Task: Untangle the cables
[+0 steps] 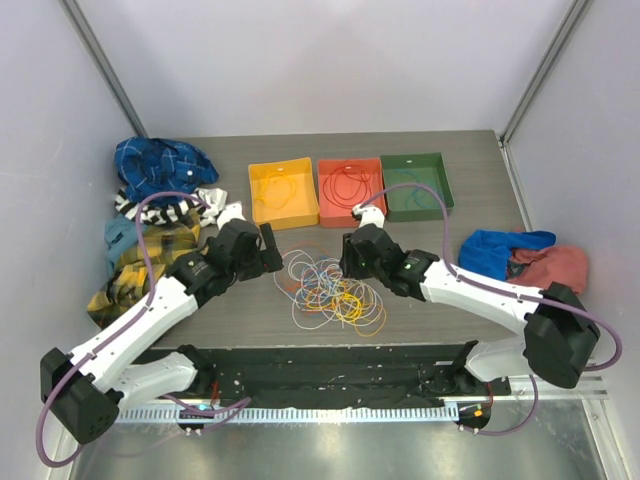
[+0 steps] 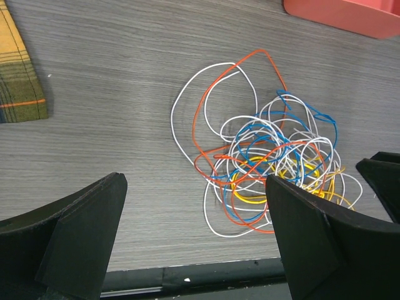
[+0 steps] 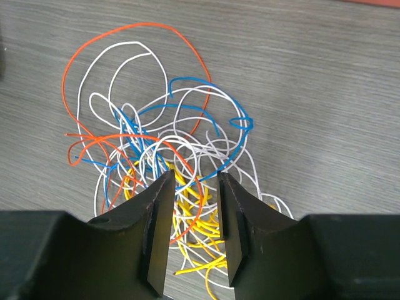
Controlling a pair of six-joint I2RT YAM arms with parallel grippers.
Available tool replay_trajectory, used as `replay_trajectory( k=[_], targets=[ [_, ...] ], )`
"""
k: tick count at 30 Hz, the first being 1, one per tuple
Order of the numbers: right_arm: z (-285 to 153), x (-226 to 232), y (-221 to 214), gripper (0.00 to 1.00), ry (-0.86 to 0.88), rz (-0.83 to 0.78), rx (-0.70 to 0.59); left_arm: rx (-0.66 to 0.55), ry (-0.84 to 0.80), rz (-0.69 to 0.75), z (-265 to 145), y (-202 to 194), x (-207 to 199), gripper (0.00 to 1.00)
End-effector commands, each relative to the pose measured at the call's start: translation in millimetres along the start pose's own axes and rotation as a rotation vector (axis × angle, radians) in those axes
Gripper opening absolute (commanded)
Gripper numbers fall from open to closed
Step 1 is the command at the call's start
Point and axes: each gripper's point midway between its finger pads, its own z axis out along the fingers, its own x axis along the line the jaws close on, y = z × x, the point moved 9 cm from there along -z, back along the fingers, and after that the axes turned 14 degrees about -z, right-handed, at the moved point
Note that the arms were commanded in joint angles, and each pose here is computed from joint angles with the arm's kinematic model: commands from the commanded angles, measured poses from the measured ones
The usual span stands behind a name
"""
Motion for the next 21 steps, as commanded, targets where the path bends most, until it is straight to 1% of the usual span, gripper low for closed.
replay_trajectory(
  k=[1, 5, 14, 16, 19, 21],
  targets=[
    [4, 10, 3, 0.41, 0.060, 0.033, -0.022, -0.034, -0.062, -0.045, -6, 5, -7, 1.00],
    [13, 14, -9, 0.41, 0.073, 0.045, 0.009, -0.025, -0.060, -0.047, -7, 3, -4, 1.00],
    [34, 21, -12, 0.40, 0.080, 0.047, 0.033, -0.019, -0.060, -0.049, -11, 0, 2, 1.00],
    [37, 21, -14, 0.38, 0.069, 0.044, 0.040, -0.022, -0.056, -0.049, -12, 0, 4, 1.00],
    [33, 18, -12, 0.27, 0.056, 0.050, 0.024, -0.023, -0.054, -0.049, -13, -1, 6, 1.00],
    [28, 17, -10, 0.23, 0.053, 0.048, 0.013, -0.026, -0.056, -0.050, -13, -1, 6, 1.00]
  ],
)
